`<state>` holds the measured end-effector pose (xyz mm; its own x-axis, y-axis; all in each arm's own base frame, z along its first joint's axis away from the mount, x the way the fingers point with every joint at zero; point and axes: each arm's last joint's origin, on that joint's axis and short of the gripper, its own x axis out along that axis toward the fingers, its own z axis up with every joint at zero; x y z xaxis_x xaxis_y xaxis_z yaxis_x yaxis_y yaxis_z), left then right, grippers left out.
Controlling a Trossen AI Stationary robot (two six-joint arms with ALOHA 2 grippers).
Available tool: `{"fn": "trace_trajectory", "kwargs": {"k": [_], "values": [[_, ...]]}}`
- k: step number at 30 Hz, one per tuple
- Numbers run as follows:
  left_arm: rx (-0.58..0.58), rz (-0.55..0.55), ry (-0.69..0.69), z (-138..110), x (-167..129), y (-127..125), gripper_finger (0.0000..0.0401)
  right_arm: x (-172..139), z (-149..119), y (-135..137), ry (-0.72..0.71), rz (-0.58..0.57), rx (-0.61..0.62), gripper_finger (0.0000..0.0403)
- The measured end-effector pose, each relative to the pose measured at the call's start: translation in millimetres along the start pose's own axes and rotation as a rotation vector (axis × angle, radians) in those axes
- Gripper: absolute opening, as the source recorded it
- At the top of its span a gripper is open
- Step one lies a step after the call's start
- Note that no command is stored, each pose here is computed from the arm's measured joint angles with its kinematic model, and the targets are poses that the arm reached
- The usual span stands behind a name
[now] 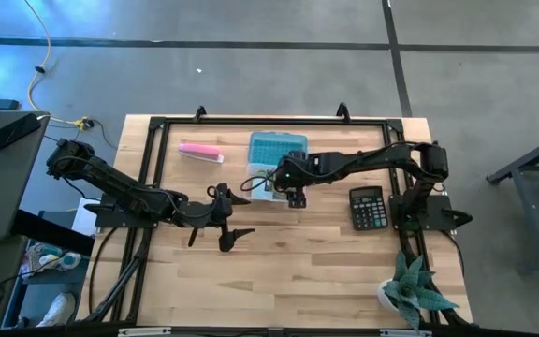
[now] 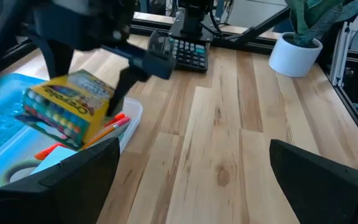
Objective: Pack school essentials
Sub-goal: Put the yellow box of crayons into the blue supply box, then close the blue supply box
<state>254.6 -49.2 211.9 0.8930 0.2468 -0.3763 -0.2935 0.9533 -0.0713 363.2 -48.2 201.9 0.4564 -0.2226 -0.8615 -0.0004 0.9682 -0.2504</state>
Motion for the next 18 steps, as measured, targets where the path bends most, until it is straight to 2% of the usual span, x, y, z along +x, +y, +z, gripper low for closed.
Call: {"fn": "trace_trajectory", "kwargs": {"k": [8, 18], "values": [[0.0, 0.0, 0.0, 0.0, 0.0, 0.0, 0.04, 10.9, -7.9, 4.0, -0.038, -0.008, -0.041, 0.0329], [0.0, 0.0, 0.0, 0.0, 0.0, 0.0, 0.04, 11.3, -9.1, 3.1, -0.028, -0.02, -0.043, 0.0397]]}}
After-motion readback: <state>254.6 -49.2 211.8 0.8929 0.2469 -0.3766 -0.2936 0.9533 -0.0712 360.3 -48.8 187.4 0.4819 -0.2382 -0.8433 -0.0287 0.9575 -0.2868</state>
